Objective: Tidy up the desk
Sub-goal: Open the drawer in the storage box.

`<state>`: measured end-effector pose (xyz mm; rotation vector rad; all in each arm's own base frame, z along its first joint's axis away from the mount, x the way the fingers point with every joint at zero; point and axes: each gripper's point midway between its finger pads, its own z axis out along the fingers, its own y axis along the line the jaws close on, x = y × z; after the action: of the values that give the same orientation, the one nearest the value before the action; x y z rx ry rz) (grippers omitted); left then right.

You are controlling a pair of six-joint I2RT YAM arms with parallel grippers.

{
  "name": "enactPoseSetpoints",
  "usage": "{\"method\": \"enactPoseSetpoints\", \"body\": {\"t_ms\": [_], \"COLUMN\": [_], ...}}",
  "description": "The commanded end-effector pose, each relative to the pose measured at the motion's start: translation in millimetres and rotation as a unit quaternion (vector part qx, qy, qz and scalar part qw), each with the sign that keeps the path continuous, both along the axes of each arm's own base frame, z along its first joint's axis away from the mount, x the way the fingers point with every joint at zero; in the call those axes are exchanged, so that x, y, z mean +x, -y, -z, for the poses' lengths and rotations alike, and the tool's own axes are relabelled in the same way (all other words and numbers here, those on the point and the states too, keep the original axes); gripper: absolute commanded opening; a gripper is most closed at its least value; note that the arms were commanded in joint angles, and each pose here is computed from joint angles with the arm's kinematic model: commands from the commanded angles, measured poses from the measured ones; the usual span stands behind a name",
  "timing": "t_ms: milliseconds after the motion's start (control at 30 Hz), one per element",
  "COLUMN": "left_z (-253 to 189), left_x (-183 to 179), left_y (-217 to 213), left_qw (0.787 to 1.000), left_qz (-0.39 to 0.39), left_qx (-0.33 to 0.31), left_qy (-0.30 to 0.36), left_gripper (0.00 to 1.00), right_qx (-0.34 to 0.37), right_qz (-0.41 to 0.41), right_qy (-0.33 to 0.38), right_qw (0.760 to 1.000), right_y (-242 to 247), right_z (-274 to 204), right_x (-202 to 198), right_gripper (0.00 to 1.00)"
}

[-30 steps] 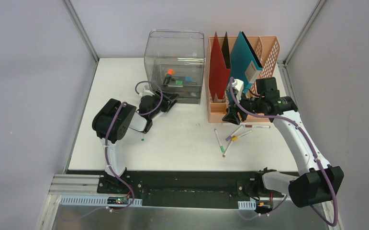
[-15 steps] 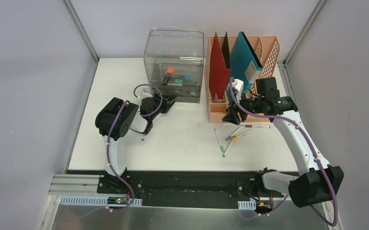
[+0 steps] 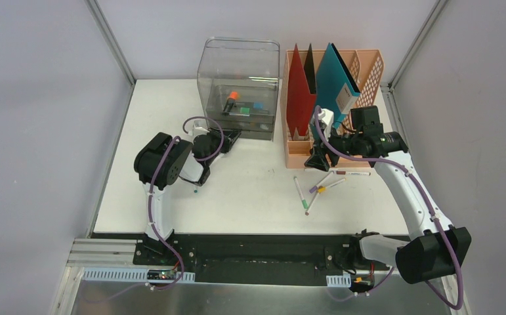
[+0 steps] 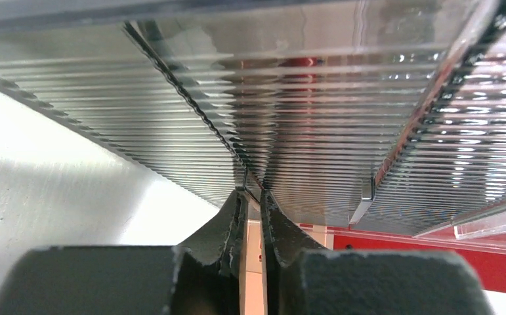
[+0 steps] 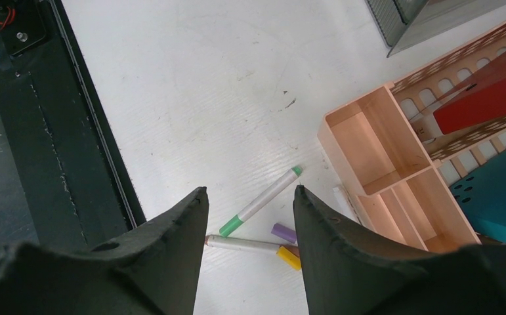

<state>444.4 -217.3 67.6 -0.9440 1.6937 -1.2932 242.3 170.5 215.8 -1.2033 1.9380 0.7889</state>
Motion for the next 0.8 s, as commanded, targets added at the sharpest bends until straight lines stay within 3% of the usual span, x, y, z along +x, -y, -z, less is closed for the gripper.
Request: {"method": "enactPoseSetpoints", "body": {"t_ms": [0, 300, 767], "left_z": [6, 0, 16], "left_x": [8, -11, -79], "left_y": [-14, -16, -21], "left_qw": [0.999, 1.000, 1.000], "left_qz": [-0.037, -0.027, 0.022], "left_qx": [0.015, 0.007, 0.012], "left_qy": [0.005, 0.015, -0.010], "left_gripper": [0.02, 0.00, 0.00], "right_qx": [0.011, 0.011, 0.013], "right_qz": [-0.016, -0.017, -0.018], "right_qy": [0.014, 0.014, 0.009], "right_qw": [1.000, 1.000, 1.000], "right_y": [-3, -3, -4], "right_z": [-8, -8, -6], "right_x": [0, 0, 0], "right_gripper": [0.53, 0.53, 0.53]}}
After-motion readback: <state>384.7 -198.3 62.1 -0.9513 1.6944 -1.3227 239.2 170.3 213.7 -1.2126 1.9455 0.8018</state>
